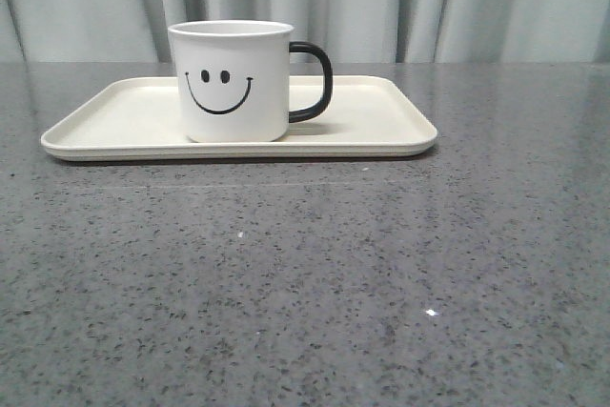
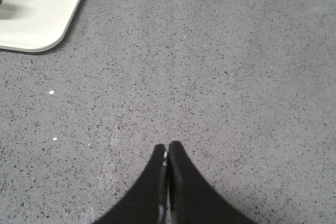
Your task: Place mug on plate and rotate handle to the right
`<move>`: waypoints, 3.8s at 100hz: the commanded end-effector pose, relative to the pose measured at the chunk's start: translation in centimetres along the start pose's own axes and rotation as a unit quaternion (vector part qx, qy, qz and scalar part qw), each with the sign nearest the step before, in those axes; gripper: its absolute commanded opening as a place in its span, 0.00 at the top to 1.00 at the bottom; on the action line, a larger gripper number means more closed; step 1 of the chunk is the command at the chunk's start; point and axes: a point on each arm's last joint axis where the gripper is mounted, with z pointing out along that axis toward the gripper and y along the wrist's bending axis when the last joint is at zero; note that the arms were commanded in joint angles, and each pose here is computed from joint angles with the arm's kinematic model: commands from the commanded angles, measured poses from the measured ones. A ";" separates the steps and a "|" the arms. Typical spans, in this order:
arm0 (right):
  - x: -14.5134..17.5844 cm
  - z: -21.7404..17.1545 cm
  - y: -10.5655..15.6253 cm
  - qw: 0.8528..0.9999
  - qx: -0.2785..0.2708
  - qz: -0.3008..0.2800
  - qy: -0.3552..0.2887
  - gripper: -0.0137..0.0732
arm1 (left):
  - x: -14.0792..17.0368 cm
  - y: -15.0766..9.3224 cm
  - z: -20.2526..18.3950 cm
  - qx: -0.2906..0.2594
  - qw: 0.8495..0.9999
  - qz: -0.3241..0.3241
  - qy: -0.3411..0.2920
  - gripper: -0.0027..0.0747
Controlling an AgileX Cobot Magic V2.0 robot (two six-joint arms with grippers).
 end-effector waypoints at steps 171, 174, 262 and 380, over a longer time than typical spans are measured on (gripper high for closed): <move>-1.2 -0.4 -0.1 0.999 0.008 -0.001 -0.045 0.92 | 4.0 1.5 1.3 -0.036 0.963 0.056 -0.261 0.99; -1.2 -0.4 -0.1 0.999 0.008 -0.001 -0.045 0.92 | 4.4 1.6 1.4 -0.035 0.959 0.056 -0.274 0.99; -1.2 -0.4 -0.1 0.999 0.008 -0.001 -0.045 0.92 | 10.0 2.6 3.3 -0.050 0.899 0.056 -0.432 0.99; -1.2 -0.4 -0.1 0.999 0.008 -0.001 -0.045 0.92 | 10.1 2.6 3.3 -0.050 0.900 0.055 -0.429 0.99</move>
